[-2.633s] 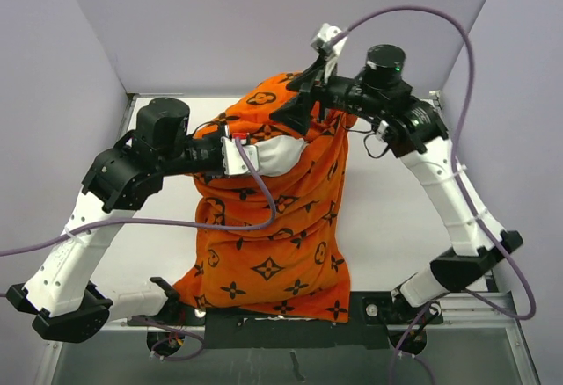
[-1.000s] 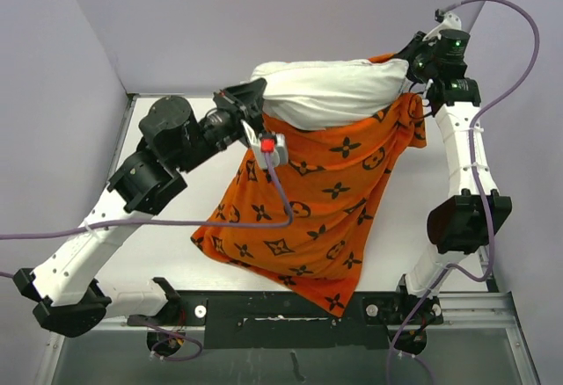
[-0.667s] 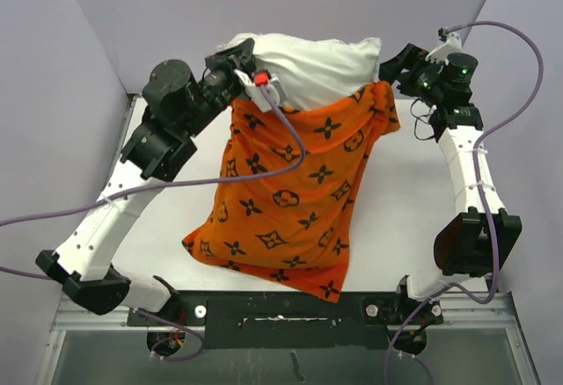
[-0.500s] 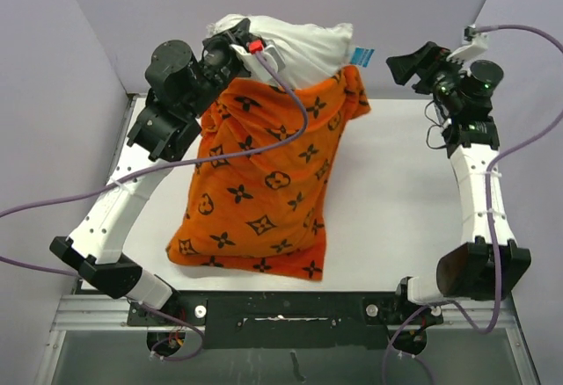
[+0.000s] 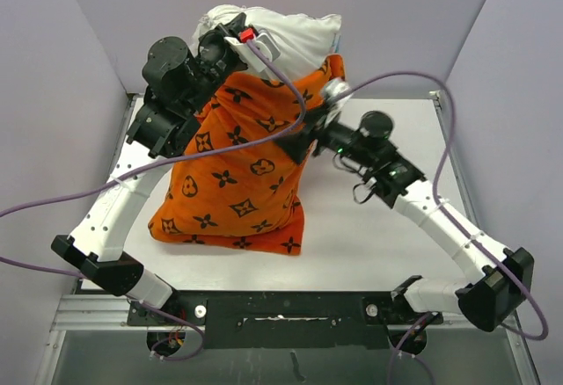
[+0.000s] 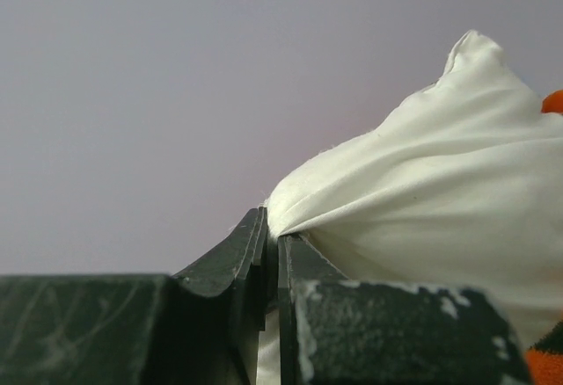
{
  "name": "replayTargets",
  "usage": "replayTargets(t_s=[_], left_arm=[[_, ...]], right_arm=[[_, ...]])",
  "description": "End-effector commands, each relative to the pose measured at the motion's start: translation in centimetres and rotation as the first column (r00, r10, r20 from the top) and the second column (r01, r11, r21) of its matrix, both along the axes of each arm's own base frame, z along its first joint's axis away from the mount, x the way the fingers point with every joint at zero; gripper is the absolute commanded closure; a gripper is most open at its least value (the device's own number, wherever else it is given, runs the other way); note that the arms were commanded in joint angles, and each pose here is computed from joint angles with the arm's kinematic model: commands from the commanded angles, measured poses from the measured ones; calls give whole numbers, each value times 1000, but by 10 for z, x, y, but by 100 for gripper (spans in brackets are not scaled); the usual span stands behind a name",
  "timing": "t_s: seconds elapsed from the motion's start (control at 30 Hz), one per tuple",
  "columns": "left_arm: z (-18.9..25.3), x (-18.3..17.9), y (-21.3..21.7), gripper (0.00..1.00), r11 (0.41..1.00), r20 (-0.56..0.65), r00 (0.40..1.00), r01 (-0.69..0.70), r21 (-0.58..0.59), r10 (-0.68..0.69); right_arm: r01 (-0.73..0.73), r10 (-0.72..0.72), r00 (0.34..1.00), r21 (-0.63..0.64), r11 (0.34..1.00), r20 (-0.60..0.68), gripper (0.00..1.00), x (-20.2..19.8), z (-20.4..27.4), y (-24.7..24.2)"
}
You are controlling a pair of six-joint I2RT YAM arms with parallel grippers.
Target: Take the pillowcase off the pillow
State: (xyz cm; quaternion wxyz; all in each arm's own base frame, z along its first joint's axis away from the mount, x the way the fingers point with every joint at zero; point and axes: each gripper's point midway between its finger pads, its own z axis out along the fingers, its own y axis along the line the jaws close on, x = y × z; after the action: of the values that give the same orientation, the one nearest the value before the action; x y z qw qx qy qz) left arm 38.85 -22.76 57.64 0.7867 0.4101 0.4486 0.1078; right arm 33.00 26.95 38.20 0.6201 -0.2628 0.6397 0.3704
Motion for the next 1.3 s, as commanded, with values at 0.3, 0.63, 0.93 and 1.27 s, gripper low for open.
replayTargets(t_s=[0.3,0.63,0.93,1.27], left_arm=[[93,-54,21,100,985,246,969,57,-160,-16],[103,-67,22,100,983,274,961,73,-171,-24],[132,-56,23,100,977,342,940,70,-200,3],[174,-59,19,100,970,444,896,94,-226,16]], right_arm=[[196,-28,893,-331,923,449,16,-26,-38,98],[298,-74,879,-420,857,472,96,-13,-77,113],[98,99,951,-591,800,292,100,-77,-189,139],[-98,144,989,-664,742,15,100,-133,-313,136]])
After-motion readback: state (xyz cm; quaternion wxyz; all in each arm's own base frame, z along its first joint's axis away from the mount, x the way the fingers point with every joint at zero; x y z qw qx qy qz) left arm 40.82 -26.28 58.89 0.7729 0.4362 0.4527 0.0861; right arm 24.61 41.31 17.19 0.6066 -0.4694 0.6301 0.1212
